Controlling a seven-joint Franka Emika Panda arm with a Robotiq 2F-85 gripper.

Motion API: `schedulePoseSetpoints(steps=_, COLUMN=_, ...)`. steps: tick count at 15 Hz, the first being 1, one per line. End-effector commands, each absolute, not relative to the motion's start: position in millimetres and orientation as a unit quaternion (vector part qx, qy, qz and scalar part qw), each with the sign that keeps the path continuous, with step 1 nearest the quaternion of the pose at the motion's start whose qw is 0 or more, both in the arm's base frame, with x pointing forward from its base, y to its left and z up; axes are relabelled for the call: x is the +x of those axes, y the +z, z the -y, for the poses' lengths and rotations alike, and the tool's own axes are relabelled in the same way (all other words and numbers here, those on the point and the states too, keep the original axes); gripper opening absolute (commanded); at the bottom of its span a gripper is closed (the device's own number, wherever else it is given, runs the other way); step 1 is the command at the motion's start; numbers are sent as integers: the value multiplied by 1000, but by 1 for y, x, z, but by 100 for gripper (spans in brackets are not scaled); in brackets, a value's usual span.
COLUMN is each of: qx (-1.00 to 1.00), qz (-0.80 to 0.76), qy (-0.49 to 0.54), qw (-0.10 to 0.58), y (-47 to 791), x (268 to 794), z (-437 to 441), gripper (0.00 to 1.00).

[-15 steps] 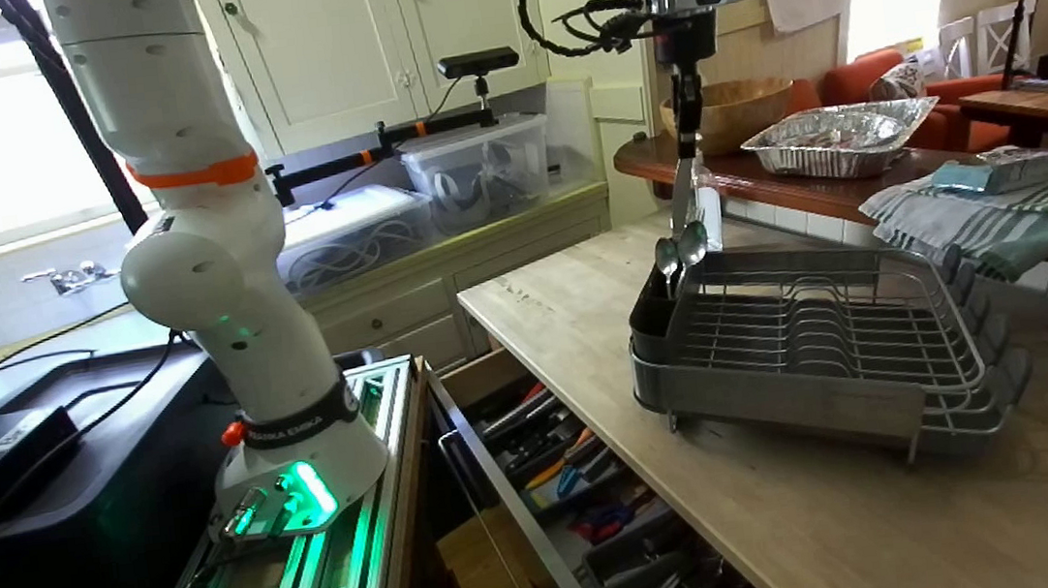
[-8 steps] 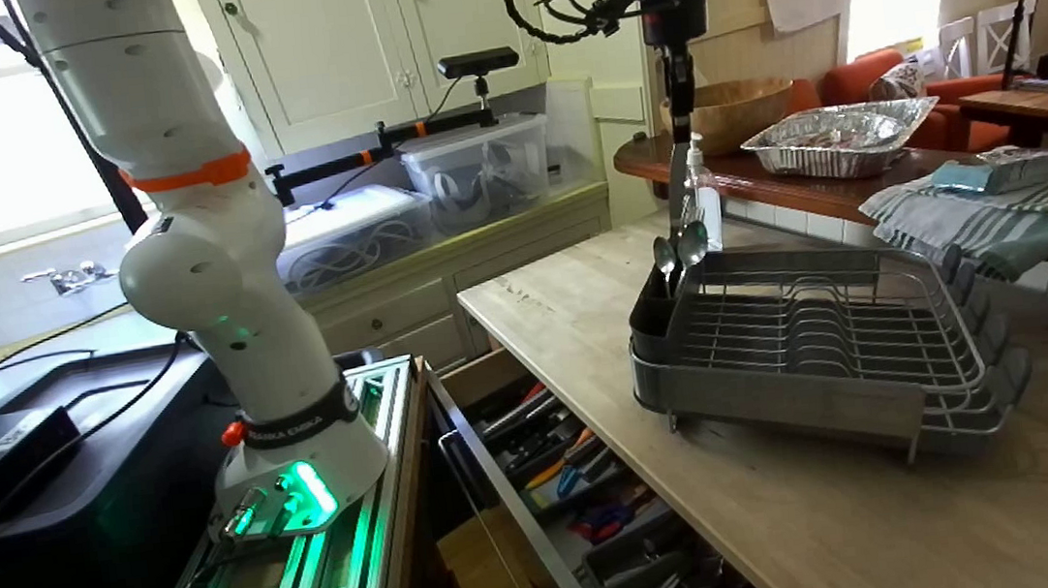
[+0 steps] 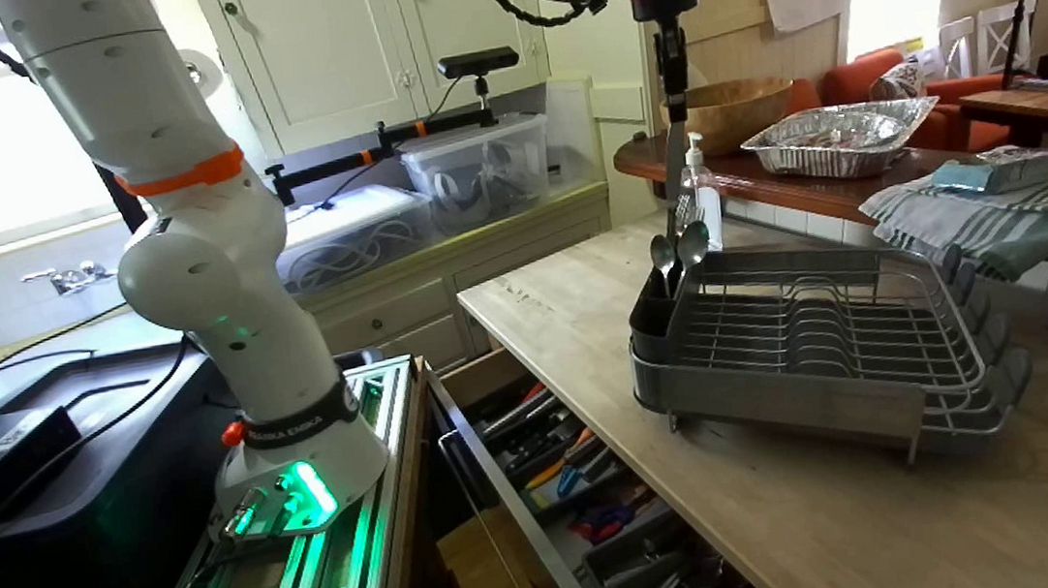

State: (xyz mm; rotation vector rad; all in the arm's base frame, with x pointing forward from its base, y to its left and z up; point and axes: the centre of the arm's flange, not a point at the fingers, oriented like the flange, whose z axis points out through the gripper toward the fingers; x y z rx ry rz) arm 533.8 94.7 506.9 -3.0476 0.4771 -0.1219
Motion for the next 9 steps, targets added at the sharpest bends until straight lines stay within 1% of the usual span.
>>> schedulePoseSetpoints(steps=1, qx=-985, qz=-164, qy=-45, qw=26, y=514, x=521, z=-87, gripper=1)
schedulePoseSetpoints(steps=9, qx=-982, qz=-174, qy=-61, qw=29, y=526, x=518, z=-77, gripper=1)
